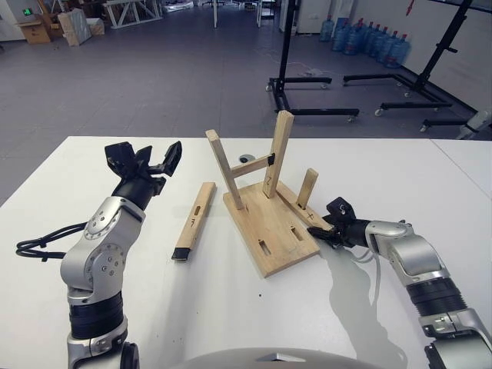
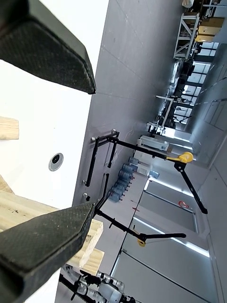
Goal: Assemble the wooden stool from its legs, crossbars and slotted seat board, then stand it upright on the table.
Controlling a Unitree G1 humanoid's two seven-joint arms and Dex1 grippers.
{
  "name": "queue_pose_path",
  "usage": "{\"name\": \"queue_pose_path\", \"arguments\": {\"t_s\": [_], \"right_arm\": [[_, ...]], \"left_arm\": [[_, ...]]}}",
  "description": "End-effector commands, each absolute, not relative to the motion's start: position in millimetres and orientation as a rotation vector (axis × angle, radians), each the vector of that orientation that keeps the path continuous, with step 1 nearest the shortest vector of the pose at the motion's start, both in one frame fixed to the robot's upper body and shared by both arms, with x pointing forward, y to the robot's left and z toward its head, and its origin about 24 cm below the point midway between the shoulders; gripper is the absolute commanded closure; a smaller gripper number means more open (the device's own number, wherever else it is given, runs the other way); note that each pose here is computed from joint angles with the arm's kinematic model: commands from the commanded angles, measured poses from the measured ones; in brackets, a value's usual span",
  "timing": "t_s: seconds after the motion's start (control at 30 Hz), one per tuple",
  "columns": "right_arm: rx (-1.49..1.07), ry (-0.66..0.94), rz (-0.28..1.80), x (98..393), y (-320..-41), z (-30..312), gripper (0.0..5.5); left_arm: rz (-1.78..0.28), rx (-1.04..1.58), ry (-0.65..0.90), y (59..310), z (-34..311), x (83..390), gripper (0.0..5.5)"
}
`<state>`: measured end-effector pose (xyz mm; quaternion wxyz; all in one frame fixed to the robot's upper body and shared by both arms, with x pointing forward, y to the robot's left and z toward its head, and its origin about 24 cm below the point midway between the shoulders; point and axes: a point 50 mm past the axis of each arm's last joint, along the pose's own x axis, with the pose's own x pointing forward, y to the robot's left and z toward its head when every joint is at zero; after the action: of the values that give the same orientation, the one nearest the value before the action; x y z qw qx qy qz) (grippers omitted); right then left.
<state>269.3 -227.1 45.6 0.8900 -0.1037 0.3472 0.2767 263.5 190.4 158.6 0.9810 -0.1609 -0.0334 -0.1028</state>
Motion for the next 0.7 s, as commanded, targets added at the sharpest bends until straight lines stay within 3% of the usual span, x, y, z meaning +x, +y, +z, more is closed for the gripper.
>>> {"name": "queue_pose_path", "arguments": {"t_s": [0.03,0.13,0.23,0.47,0.57,0.7], "right_arm": [[-0.2,0.813,0.541,261.7,-235.8,30.2,3.04],[-0.145,0.753,0.522,268.2,-241.0,38.2,3.45],[-0.078,0.633,0.496,276.5,-253.5,53.8,3.46],[0.234,0.161,0.515,279.3,-311.4,144.9,3.46],[0.306,0.028,0.78,267.2,-292.5,188.5,3.46],[0.417,-0.03,1.283,236.9,-234.6,218.9,3.46]], "left_arm": [[-0.207,-0.315,-0.083,191.3,163.1,266.5,1.32],[-0.204,-0.324,-0.078,196.1,163.1,266.4,1.32],[-0.23,-0.341,-0.056,204.9,161.6,262.1,1.32],[-0.707,-0.534,-0.159,208.1,206.5,232.3,1.32],[-0.874,-0.652,-0.203,200.5,226.7,228.0,1.32],[-1.102,-0.845,-0.135,169.2,227.3,231.7,1.32]]}}
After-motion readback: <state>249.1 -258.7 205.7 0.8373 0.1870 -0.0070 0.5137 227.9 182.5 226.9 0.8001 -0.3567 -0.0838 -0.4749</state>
